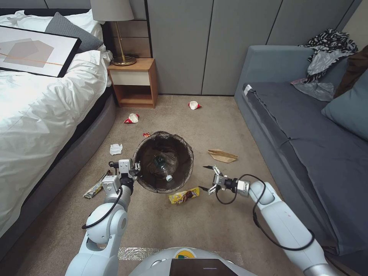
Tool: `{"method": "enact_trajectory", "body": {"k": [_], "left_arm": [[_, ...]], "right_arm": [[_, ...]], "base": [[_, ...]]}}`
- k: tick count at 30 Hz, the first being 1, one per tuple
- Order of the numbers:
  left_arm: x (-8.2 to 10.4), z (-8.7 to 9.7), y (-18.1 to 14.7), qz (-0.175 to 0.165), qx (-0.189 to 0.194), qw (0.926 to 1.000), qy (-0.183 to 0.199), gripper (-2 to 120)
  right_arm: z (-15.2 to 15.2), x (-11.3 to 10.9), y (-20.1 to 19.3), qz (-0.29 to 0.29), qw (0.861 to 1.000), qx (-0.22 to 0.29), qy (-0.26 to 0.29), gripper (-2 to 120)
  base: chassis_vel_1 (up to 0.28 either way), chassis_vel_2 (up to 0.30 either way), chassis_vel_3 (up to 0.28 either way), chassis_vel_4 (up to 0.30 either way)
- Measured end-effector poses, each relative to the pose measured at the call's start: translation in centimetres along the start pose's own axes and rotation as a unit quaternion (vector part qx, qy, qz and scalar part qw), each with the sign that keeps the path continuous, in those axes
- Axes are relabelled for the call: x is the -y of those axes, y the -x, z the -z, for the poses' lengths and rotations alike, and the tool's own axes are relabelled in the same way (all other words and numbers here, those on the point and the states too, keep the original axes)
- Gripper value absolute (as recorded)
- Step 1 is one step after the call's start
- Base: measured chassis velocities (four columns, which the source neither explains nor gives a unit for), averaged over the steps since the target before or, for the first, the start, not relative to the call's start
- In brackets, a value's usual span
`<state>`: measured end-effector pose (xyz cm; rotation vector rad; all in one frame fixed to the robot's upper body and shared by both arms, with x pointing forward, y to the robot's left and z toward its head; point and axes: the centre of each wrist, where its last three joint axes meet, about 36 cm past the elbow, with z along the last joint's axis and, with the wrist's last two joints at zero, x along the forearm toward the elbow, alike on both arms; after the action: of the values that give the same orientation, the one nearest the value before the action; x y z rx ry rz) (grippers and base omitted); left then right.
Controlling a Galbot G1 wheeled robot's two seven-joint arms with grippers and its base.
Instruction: Pick up the trash bin, then pick up the garbage from the floor and place it into the trash bin.
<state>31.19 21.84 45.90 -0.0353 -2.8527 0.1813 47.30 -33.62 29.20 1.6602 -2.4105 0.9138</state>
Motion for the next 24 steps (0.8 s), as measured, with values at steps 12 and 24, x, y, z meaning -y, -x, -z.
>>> {"method": "enact_trajectory", "body": {"k": [12,24], "left_arm": [[0.2,-0.4,0.3,0.003,-0.003,1.0,0.0,0],[0.3,-0.7,0.5,0.003,-0.005,1.0,0.0,0]], "right_arm": [[-2.4,-0.5,5.1,0.089,0.995,-0.008,0.034,100],[-2.6,0.3,7.5,0.122,0.992,-0.017,0.037,100]], "base": [[0.0,0.0,0.0,0.0],[0.0,0.0,0.0,0.0]]}}
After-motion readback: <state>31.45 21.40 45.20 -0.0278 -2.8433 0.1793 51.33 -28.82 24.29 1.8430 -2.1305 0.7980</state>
